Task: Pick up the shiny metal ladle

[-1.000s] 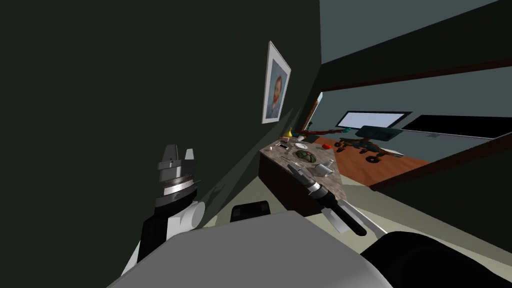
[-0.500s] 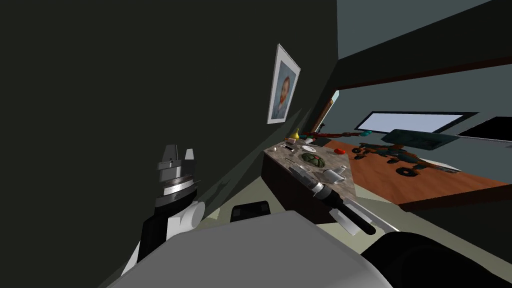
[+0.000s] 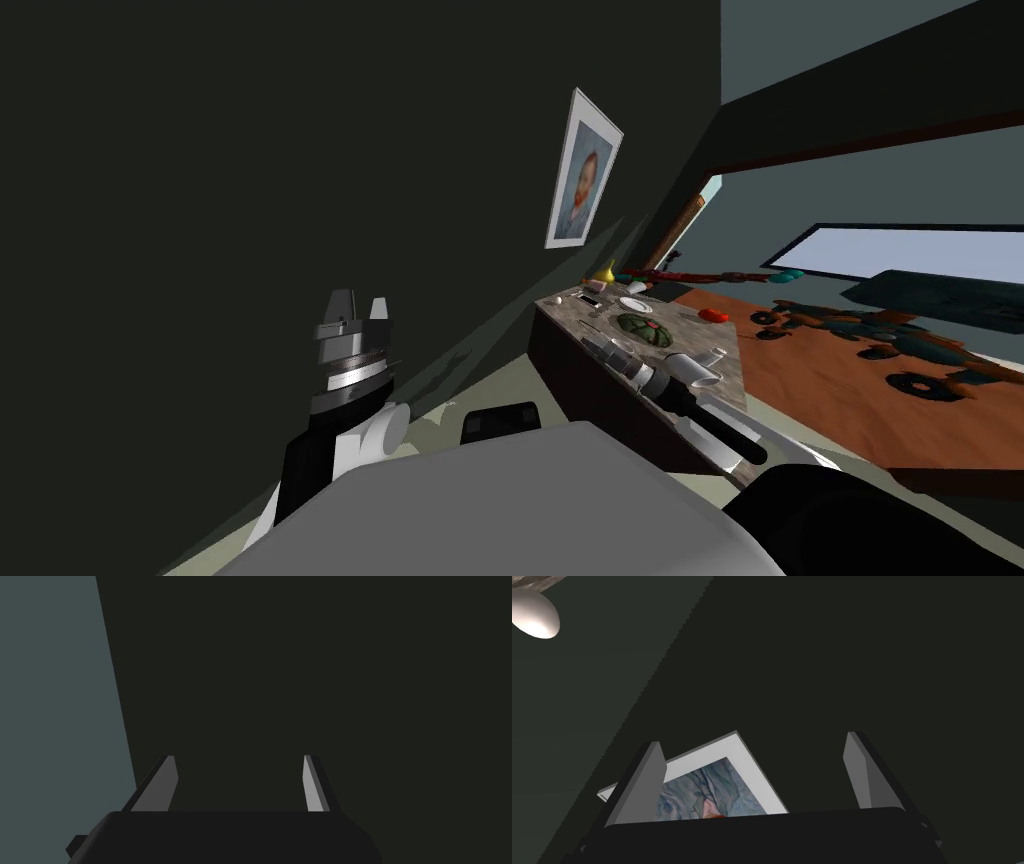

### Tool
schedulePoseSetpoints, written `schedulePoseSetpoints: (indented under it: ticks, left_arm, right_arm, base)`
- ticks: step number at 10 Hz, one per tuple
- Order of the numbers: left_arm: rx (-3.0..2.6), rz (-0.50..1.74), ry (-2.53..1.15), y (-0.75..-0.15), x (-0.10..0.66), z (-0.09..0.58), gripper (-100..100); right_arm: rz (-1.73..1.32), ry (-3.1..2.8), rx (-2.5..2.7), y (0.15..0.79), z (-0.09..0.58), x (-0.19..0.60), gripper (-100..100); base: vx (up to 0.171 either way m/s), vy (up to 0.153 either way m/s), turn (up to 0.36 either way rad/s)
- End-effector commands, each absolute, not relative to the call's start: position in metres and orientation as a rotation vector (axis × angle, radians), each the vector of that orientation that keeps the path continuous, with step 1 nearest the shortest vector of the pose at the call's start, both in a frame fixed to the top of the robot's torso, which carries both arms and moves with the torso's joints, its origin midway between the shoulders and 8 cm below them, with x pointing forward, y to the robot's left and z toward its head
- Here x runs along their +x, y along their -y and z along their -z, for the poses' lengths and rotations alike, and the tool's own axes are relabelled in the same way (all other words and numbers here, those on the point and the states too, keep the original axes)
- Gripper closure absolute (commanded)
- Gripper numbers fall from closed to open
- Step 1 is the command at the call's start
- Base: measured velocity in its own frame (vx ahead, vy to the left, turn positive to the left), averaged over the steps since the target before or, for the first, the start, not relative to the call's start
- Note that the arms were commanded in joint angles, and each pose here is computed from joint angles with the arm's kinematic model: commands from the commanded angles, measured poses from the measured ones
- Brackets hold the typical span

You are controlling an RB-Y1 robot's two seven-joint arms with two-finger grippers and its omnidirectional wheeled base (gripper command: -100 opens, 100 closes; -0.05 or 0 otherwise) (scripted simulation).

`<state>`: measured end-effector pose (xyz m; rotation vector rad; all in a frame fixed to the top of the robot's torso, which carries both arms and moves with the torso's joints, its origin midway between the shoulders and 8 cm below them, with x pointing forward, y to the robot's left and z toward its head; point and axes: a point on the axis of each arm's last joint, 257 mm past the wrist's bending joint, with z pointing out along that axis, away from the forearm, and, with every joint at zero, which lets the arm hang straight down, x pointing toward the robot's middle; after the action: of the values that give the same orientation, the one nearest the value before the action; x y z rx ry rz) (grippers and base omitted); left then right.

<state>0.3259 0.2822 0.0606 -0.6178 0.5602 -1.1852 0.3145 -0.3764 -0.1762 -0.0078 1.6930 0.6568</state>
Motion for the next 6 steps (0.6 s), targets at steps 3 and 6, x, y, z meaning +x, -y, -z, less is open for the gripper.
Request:
schedulePoseSetpoints:
  ticks: [3, 6]
  left_arm:
    - [-0.618, 1.185, -0.560, -0.282, 0.326, -0.061, 0]
    - [-0.618, 1.185, -0.560, -0.282, 0.326, -0.061, 0]
  right_arm:
    - [-0.619, -1.800, -0.017, 0.402, 0.197, 0.309, -100]
    - [-0.596, -1.875, -0.058, 0.414, 0.205, 0.309, -100]
  base:
    - [-0.032, -0.046, 0.316]
    - [-0.041, -0.060, 0.184]
